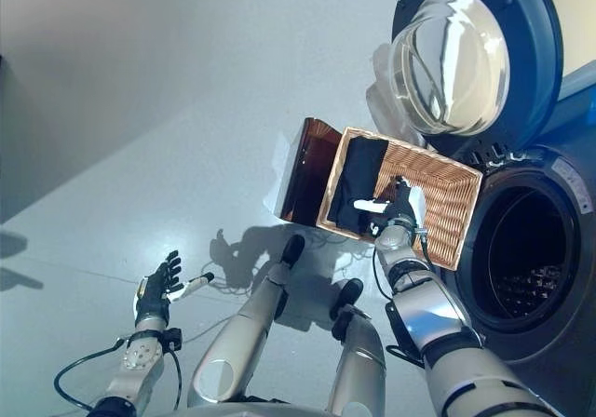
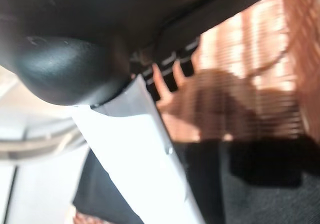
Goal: Pick up the clothes and place them into the washing machine
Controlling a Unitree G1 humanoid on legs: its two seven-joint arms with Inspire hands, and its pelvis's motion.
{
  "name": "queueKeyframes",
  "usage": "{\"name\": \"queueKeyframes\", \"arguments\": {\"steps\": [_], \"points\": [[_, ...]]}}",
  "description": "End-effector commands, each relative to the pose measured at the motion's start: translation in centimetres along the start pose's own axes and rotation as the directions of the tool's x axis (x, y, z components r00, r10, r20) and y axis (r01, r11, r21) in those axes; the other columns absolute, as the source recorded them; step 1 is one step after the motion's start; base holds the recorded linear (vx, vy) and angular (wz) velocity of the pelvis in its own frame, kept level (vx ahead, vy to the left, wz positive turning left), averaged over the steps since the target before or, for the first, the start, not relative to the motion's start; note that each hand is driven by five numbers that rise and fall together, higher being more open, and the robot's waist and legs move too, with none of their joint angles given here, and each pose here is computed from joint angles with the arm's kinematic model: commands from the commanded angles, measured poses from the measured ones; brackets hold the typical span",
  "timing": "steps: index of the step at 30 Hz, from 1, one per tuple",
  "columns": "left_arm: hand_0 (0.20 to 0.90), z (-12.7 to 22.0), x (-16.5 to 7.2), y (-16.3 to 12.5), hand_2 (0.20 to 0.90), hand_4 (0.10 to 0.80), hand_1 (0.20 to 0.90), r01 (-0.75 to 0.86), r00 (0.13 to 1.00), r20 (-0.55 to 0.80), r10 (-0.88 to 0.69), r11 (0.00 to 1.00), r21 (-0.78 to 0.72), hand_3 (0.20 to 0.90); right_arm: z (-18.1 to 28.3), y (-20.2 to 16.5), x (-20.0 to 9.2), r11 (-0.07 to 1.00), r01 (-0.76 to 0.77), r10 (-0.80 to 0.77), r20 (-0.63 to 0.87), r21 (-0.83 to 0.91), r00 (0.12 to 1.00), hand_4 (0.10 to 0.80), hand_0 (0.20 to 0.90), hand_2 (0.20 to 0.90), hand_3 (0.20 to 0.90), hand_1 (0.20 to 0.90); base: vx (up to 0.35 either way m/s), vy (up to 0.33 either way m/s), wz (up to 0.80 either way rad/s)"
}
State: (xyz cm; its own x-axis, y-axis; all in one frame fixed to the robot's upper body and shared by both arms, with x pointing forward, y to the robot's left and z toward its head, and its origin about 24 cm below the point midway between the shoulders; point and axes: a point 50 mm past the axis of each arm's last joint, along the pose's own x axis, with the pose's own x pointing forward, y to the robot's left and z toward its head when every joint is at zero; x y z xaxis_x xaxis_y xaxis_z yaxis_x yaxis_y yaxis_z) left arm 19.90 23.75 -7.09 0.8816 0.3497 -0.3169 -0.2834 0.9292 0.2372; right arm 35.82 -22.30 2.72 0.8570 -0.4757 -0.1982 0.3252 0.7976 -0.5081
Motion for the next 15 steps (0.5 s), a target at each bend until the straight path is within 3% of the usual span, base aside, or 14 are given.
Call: {"name": "queueKeyframes", "arguments": {"steps": [1,13,14,15], "points": [[0.900,1.9,0.7,2.8,0.900,0.800,0.900,-0.117,0.988,0.103,0.117,0.993,-0.005,0.900,1.1,-2.4,0.9,0.990,0.126,-0.123,0.051,-0.063,0.991,0.800,0.900,0.900,0.900,0.900,0.030,-0.029,0.01],[0.900,3.6,1.1,1.2,0.900,0.800,0.900,-0.086,0.983,0.164,0.086,0.996,-0.005,0.900,-0.4,-3.3,0.8,0.929,0.197,-0.200,0.023,-0.313,0.980,0.800,0.900,0.900,0.900,0.900,0.022,-0.018,0.13],[0.900,3.6,1.0,1.2,0.900,0.800,0.900,-0.083,0.983,0.166,0.082,0.997,0.001,0.900,-0.5,-3.5,0.9,0.923,0.199,-0.204,0.020,-0.330,0.979,0.682,0.735,0.735,0.735,0.735,0.005,0.012,0.08],[0.900,3.7,1.1,1.2,0.900,0.800,0.900,-0.086,0.982,0.170,0.084,0.996,0.000,0.900,-0.6,-3.5,0.9,0.922,0.199,-0.204,0.019,-0.333,0.979,0.682,0.735,0.735,0.735,0.735,0.011,0.005,0.11]]}}
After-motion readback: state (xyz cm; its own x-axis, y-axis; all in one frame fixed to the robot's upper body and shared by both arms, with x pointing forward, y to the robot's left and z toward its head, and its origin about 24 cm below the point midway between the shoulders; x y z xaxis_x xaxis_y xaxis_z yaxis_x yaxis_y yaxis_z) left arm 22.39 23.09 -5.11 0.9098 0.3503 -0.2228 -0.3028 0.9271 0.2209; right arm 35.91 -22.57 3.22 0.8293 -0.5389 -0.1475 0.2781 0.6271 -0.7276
